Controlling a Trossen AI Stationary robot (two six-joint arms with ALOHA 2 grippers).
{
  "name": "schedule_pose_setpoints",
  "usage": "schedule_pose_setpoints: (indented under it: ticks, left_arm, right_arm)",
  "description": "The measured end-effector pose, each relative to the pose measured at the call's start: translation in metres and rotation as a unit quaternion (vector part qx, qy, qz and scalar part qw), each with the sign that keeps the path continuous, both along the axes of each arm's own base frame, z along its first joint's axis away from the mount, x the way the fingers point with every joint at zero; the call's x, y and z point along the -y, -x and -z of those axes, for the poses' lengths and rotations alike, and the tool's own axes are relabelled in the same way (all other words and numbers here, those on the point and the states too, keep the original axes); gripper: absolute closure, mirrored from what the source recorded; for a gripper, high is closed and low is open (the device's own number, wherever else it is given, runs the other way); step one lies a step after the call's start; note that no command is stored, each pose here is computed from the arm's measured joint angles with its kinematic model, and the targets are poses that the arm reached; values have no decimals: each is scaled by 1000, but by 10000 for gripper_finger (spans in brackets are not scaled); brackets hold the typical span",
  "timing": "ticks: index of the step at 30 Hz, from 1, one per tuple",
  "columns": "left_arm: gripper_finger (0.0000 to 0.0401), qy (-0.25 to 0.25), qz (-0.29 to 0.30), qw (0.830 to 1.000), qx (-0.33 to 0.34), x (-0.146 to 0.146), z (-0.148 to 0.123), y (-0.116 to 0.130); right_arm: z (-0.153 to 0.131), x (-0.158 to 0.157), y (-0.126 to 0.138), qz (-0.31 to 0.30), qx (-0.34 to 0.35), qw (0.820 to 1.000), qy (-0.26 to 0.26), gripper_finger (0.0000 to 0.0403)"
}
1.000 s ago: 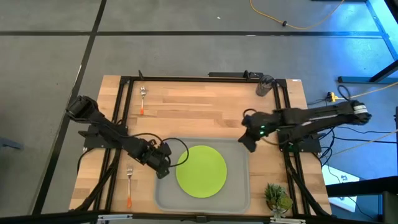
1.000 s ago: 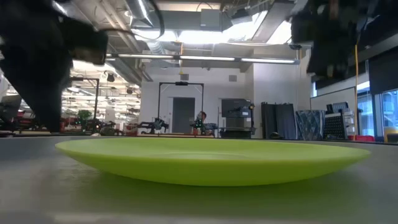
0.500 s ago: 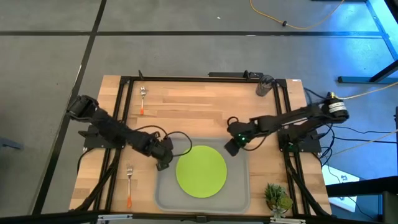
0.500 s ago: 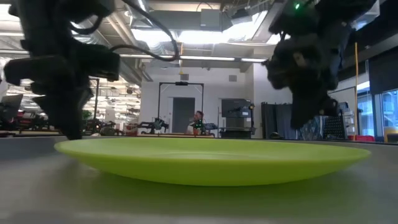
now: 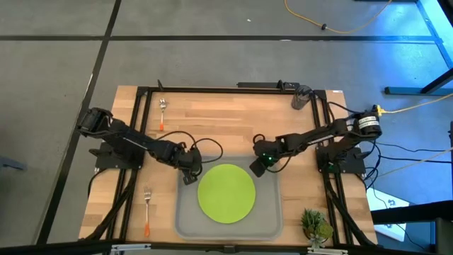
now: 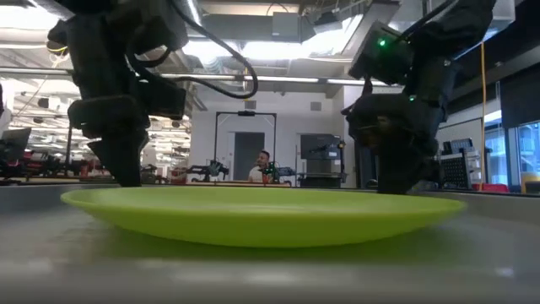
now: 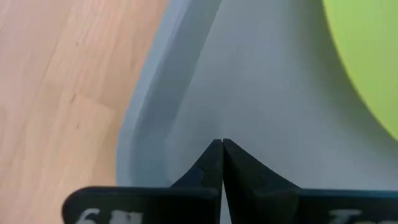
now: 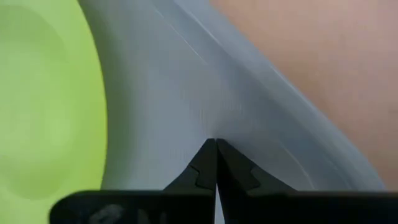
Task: Pick and place plate/cup/fork/spoon on tray
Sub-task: Move the gray serving tray to the center of the table
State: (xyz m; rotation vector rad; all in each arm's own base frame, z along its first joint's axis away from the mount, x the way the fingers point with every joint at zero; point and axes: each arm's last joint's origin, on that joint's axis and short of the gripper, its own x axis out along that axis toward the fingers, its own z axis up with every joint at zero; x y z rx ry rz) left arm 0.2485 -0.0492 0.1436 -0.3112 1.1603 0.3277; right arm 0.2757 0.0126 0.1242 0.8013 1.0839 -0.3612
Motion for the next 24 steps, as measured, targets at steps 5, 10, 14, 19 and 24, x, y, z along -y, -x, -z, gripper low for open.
schedule_pose_setpoints:
  ticks: [5, 10, 14, 19, 24]
  left_arm:
    - [401, -11, 6, 1000, -6, -11, 1, -1]
    - [401, -26, 14, 1000, -11, -25, 1, -3]
    - [401, -32, 0, 999, -20, -40, 6, 1]
    - [401, -29, -9, 999, -30, -51, 10, 5]
    - [401, -44, -6, 999, -23, -62, 10, 4]
  right_arm:
    - [0, 12, -1, 10, 6, 1000, 14, 397]
    - [0, 23, -1, 18, 7, 1000, 25, 397]
    - [0, 30, 0, 21, 7, 999, 31, 397]
    - [0, 37, 0, 23, 7, 999, 33, 397]
    - [1, 43, 1, 30, 7, 999, 34, 397]
